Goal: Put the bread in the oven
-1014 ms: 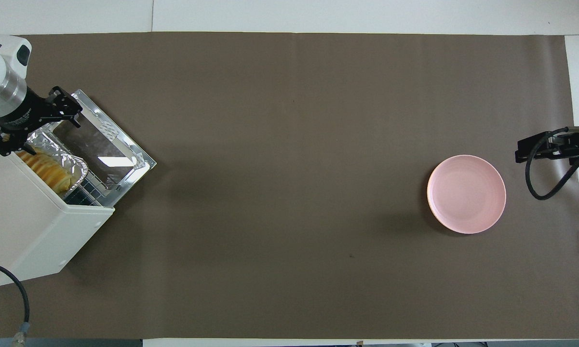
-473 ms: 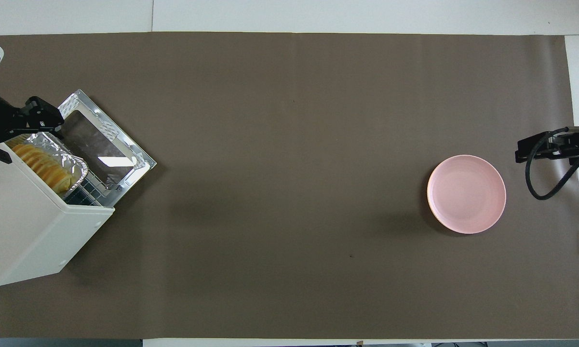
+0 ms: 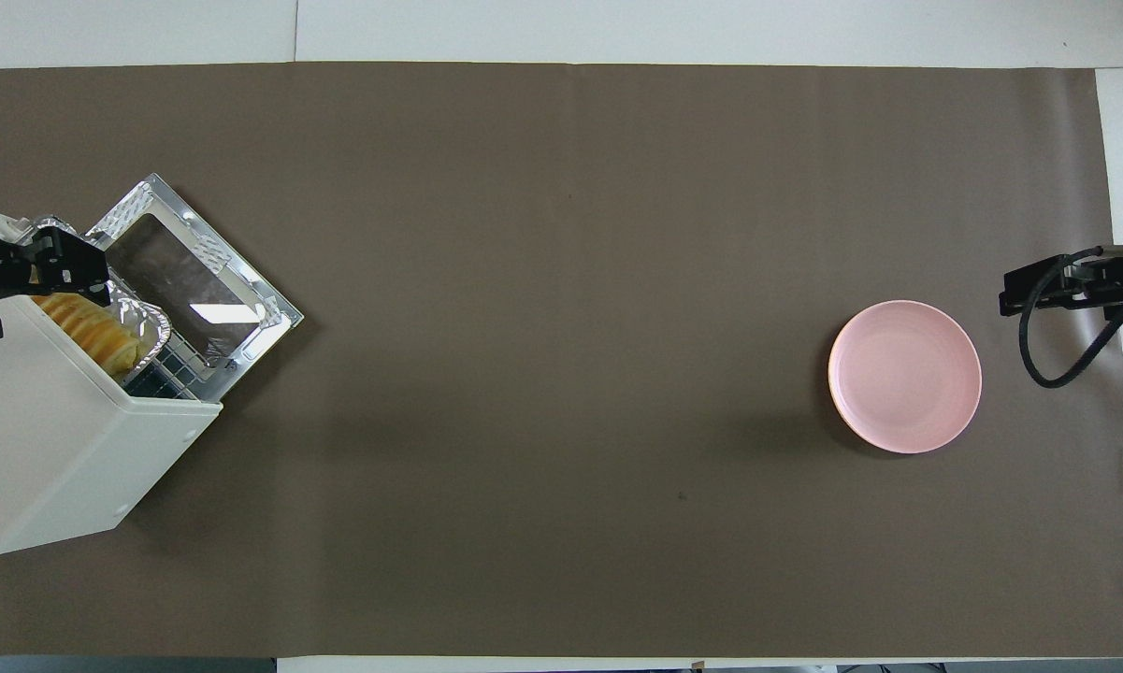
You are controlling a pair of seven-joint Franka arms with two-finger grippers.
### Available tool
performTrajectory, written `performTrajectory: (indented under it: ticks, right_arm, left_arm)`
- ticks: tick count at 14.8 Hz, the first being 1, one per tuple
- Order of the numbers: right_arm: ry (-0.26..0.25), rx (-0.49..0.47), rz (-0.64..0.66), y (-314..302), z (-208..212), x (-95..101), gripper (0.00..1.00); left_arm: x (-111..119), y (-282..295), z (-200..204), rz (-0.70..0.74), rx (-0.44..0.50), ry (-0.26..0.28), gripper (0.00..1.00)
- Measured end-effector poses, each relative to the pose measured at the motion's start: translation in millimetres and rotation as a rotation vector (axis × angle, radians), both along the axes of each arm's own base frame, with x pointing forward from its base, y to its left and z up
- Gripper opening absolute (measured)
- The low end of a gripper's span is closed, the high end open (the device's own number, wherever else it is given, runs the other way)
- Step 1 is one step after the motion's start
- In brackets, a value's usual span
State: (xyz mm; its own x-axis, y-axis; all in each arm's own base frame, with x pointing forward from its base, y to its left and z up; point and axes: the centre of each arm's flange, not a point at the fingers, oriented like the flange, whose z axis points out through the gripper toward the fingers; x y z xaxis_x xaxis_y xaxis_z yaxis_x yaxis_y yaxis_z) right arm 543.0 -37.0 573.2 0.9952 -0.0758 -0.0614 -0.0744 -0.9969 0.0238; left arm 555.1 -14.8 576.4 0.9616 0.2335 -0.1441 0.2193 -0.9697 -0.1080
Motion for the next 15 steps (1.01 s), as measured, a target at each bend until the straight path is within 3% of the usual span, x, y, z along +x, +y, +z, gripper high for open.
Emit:
performTrajectory:
  ticks: [3,8,15]
  right_arm:
    - [0.0,0.0,0.0,0,0,0.0,1.0]
    - [0.0,0.0,0.0,0,0,0.0,1.0]
    - [0.0,0.0,0.0,0,0,0.0,1.0]
  left_arm:
    - [-14,-11,7,-0.052,-0.015,0.031,1.0]
    - [-42,-24,10,-0.121,-0.031,0.033,1.0]
    - [-35,-18,12,-0.239,-0.05,-0.02,1.0]
